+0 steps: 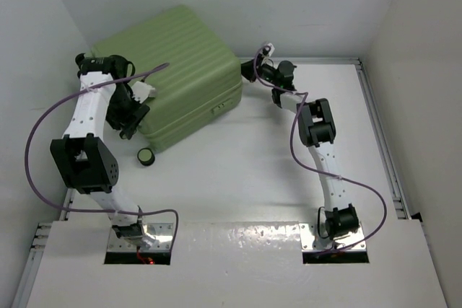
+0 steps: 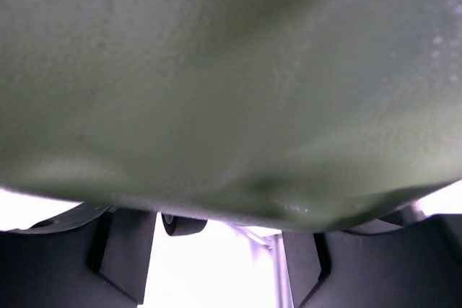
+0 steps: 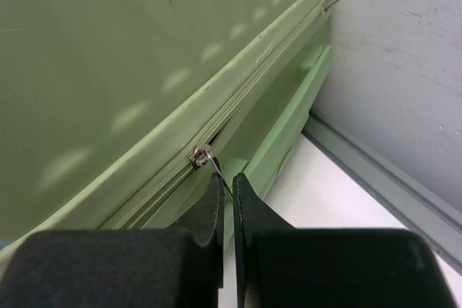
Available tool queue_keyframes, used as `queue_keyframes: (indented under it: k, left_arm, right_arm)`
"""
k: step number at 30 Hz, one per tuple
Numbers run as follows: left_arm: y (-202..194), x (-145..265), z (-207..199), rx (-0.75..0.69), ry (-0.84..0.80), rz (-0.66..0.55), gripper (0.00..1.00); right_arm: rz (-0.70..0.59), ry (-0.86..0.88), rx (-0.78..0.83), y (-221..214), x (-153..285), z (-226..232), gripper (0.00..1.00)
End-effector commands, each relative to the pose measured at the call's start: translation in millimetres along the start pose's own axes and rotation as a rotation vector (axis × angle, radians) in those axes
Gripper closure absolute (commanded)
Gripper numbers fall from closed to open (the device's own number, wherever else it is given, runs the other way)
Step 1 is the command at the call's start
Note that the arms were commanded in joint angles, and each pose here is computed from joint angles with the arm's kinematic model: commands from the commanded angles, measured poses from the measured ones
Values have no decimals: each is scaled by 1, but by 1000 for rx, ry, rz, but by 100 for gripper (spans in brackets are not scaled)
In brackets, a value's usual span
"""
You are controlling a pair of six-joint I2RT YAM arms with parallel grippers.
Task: Pack the luggage
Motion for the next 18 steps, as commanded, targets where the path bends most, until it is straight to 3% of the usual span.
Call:
queue_keyframes:
  k: [1, 6, 12, 18]
  left_arm:
    - [124, 22, 172, 248, 828, -642, 100]
    - [114, 21, 169, 169, 866, -598, 100]
    - [81, 6, 136, -8, 850, -532, 100]
    - [47, 13, 127, -47, 873, -511, 100]
  right_arm:
    - [-177, -169, 103, 37, -21, -16, 100]
    - [-154, -238, 137, 13, -36, -15, 100]
    - [-168, -303, 155, -3, -49, -7, 100]
    - [-202, -327, 169, -7, -72, 9, 100]
Point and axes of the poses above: each gripper's point midway between its finger pads, its own x axis back along the fingers, its own z axis along the line the jaws close on, y = z × x, the point moved 6 cm from there along x, back along the fingers, and after that the axes turned 1 degree about x, right-handed, at the moved point
